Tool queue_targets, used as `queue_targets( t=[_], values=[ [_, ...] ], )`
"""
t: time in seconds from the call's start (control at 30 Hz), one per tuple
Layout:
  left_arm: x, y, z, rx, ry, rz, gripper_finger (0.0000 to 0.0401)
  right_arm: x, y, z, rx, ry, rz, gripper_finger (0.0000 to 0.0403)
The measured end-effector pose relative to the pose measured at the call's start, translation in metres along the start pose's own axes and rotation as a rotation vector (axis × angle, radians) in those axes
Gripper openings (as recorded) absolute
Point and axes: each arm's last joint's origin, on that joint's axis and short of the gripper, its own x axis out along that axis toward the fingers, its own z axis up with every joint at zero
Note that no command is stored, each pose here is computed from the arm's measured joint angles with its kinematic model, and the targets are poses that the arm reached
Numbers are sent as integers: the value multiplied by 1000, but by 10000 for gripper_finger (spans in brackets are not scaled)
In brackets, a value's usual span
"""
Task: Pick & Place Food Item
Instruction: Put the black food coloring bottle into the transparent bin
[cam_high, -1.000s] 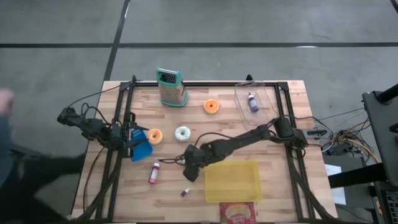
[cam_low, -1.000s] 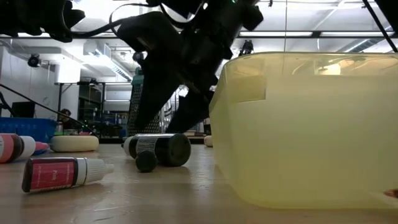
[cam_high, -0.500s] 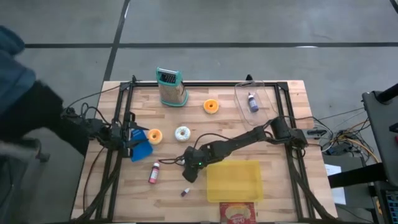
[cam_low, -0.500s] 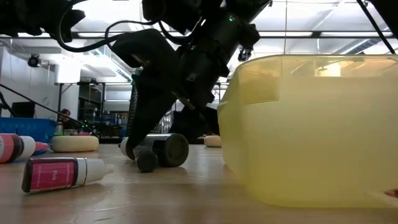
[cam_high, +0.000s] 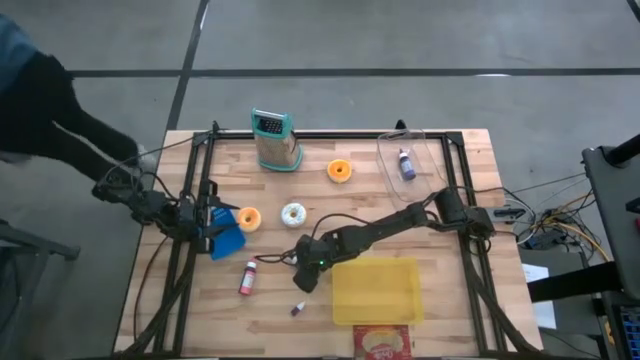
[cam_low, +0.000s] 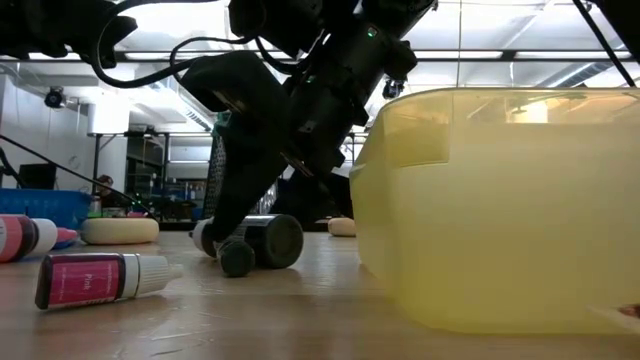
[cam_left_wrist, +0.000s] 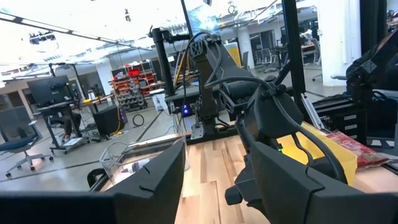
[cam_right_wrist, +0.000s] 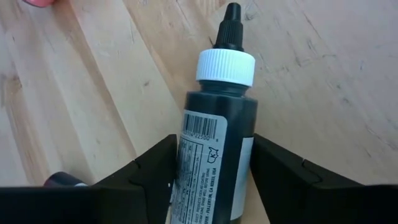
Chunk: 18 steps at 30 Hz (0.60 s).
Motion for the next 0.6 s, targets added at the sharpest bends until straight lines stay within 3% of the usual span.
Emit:
queue_targets(
  t=[0.6],
  values=[
    [0,0,0,0,0,0,188,0,0,0,11,0,-1,146]
  ],
)
